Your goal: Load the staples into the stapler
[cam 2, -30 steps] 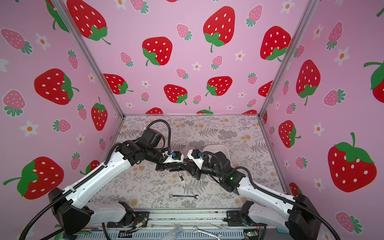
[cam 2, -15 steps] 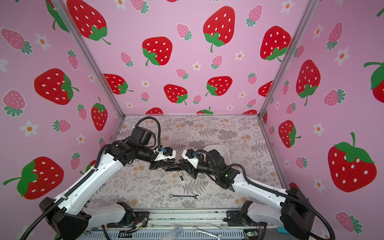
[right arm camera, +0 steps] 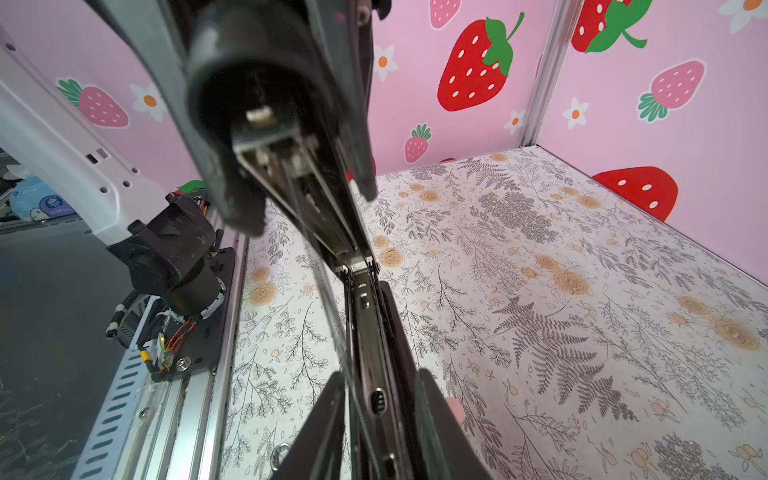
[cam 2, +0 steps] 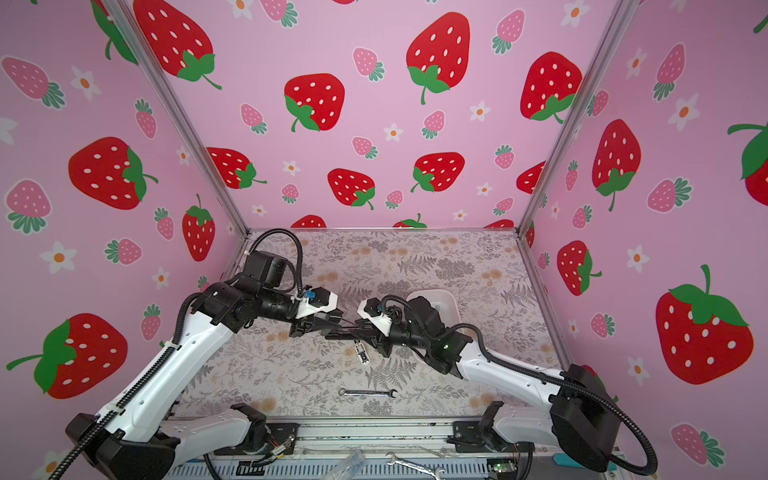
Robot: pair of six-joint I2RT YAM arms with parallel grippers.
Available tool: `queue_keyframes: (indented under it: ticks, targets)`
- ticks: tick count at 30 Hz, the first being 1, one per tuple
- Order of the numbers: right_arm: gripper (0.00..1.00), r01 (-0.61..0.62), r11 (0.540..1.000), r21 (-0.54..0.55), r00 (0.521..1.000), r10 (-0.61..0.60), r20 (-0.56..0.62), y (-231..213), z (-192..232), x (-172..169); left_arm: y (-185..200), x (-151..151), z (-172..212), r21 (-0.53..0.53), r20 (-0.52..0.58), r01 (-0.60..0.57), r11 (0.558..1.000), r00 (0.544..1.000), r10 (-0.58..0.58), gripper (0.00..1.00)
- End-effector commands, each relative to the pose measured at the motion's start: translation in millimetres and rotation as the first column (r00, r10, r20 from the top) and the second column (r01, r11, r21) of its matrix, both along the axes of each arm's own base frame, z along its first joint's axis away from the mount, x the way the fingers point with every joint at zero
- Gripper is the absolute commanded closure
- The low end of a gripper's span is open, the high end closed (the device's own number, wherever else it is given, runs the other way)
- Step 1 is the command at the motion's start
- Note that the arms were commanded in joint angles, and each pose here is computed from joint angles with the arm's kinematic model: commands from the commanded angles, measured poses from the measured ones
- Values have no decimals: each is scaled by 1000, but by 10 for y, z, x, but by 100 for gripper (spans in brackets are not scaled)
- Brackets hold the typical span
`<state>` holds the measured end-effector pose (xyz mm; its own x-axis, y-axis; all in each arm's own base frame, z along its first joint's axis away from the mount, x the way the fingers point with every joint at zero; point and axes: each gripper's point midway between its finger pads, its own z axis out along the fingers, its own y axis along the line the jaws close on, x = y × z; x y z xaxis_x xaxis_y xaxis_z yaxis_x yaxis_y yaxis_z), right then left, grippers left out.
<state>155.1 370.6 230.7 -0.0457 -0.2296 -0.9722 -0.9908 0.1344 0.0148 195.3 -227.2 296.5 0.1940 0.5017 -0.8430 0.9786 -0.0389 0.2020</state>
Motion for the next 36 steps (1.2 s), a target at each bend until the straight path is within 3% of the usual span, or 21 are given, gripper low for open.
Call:
queue_keyframes:
  ticks: [1,12,22,25,36]
  targets:
    - [68,-52,997,-56,999,51,-19,48,-131,-73,-54,-150,564,-168,131,106,980,988,-84,100]
    - [70,-101,992,-71,995,98,-35,113,-157,-160,64,-151,735,-237,150,104,966,986,-69,100]
    - [93,-117,991,-60,993,116,-27,103,-131,-204,164,-190,933,-301,172,97,949,984,-46,100]
    - [100,-118,992,-39,993,118,-16,79,-87,-225,189,-206,977,-305,186,85,949,982,-28,100]
    - [100,-79,987,137,997,76,25,-254,292,-204,307,-114,1193,-413,157,-10,911,984,82,100]
